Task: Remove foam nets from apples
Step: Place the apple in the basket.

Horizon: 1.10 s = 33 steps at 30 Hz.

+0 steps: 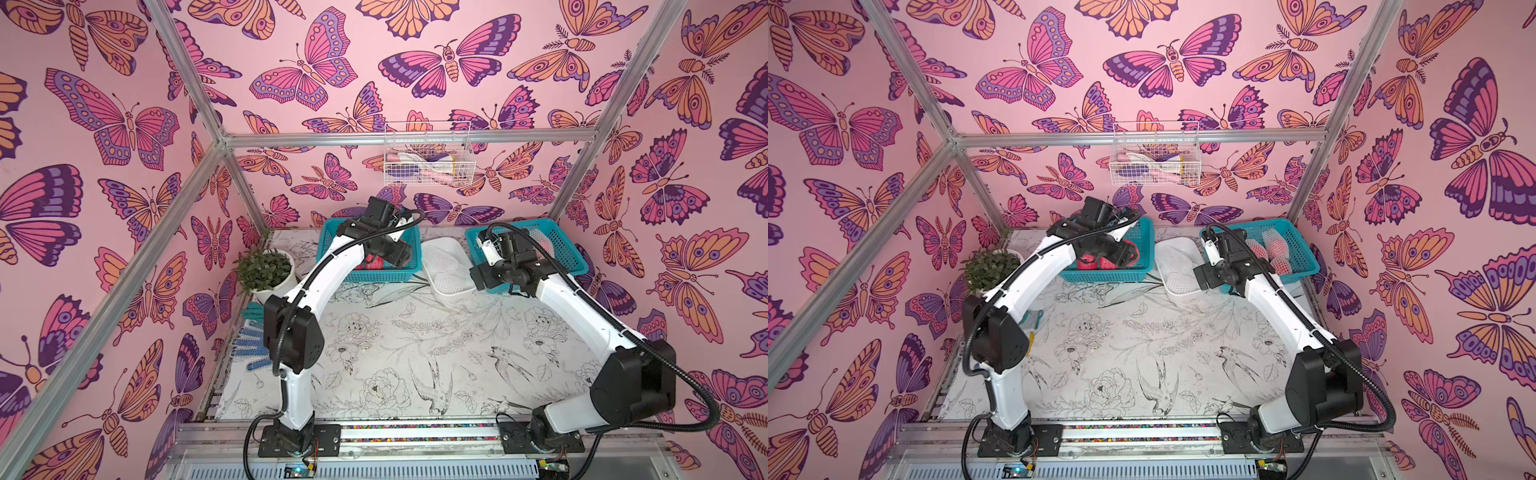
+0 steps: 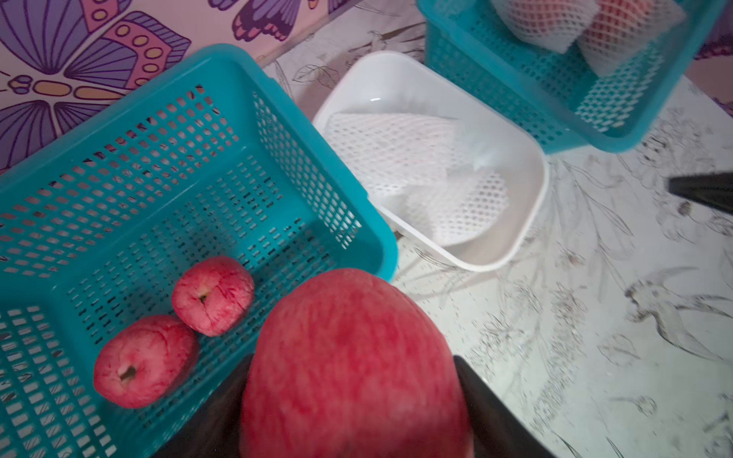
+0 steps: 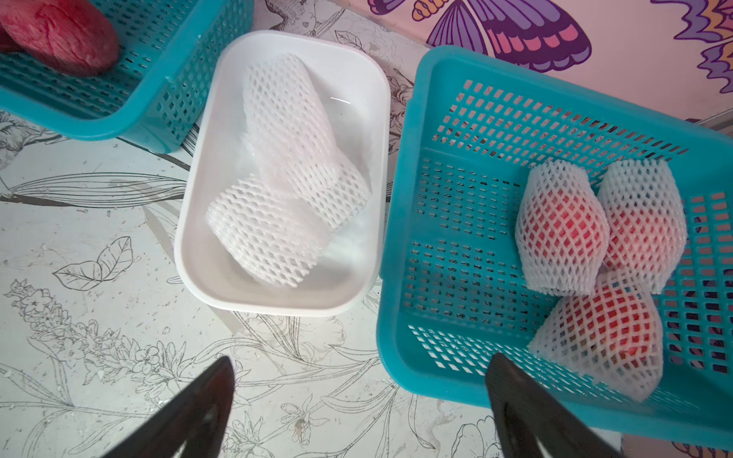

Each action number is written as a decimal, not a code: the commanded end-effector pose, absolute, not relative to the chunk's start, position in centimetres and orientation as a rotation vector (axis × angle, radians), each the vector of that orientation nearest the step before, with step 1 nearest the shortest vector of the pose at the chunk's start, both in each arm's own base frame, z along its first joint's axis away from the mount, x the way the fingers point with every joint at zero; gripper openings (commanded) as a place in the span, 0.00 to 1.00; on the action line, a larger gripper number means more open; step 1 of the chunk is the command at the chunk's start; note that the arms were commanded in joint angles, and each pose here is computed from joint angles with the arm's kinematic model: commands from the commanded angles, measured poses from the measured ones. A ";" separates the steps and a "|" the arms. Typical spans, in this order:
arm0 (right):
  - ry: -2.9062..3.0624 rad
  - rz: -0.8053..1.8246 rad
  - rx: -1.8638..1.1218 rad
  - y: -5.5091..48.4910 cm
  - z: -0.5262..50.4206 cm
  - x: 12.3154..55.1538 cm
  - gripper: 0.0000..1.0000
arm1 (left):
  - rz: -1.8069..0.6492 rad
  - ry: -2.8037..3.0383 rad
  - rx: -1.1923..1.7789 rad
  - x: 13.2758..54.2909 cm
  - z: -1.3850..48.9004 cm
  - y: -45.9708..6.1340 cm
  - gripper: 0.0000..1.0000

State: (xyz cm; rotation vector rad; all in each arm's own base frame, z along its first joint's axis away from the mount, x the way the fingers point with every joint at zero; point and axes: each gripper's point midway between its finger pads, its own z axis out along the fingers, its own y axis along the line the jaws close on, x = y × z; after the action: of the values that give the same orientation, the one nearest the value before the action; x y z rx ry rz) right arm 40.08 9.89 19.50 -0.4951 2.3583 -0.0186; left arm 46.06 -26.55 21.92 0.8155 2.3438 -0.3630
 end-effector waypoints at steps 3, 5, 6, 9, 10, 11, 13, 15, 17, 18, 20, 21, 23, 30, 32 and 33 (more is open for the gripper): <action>2.358 -0.014 -0.455 9.7 19.4 40.6 1.00 | -0.280 2.469 0.797 48.9 16.4 -25.7 0.51; 2.352 -0.032 -0.446 9.5 19.4 40.9 1.00 | -0.270 2.486 0.796 49.9 15.0 -25.8 0.51; 2.342 -0.041 -0.440 9.4 19.5 41.1 1.00 | -0.266 2.498 0.785 50.4 14.2 -25.7 0.51; 2.324 -0.070 -0.424 9.1 19.7 41.8 1.00 | -0.249 2.526 0.773 51.5 12.1 -25.4 0.51; 2.322 -0.077 -0.422 9.0 19.7 42.0 1.00 | -0.236 2.535 0.770 51.8 11.5 -25.3 0.51; 2.324 -0.081 -0.421 8.9 19.6 42.1 1.00 | -0.231 2.542 0.769 52.0 11.0 -25.2 0.51; 2.335 -0.083 -0.419 8.9 19.2 42.5 1.00 | -0.229 2.556 0.773 52.2 9.9 -25.3 0.51; 2.347 -0.092 -0.416 8.8 18.8 42.8 1.00 | -0.229 2.580 0.776 52.2 8.6 -25.3 0.51; 2.341 -0.096 -0.410 8.7 19.0 43.1 1.00 | -0.215 2.601 0.777 52.2 7.4 -25.2 0.51; 2.369 -0.099 -0.414 8.7 17.8 43.4 1.00 | -0.198 2.607 0.779 52.2 7.0 -25.1 0.52; 2.375 -0.096 -0.412 8.8 17.6 43.7 1.00 | -0.175 2.620 0.784 52.2 6.2 -24.9 0.52; 2.378 -0.094 -0.413 8.8 17.4 43.9 1.00 | -0.162 2.625 0.781 52.3 5.9 -24.8 0.52; 2.384 -0.089 -0.410 9.0 17.1 44.1 1.00 | -0.141 2.629 0.784 52.4 5.5 -24.8 0.52; 2.394 -0.090 -0.396 8.9 16.8 44.4 1.00 | -0.122 2.639 0.803 52.2 4.6 -25.2 0.60; 2.396 -0.098 -0.400 8.8 16.9 44.3 1.00 | -0.122 2.632 0.799 52.3 4.9 -25.4 0.70; 2.396 -0.101 -0.398 8.7 17.0 44.2 1.00 | -0.123 2.625 0.796 52.4 5.2 -25.5 0.76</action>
State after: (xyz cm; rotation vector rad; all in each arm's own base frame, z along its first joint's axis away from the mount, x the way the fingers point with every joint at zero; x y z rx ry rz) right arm 43.58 9.23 16.02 -0.4393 2.4104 -0.0852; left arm 52.76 -25.61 6.14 0.7880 2.5928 -0.1573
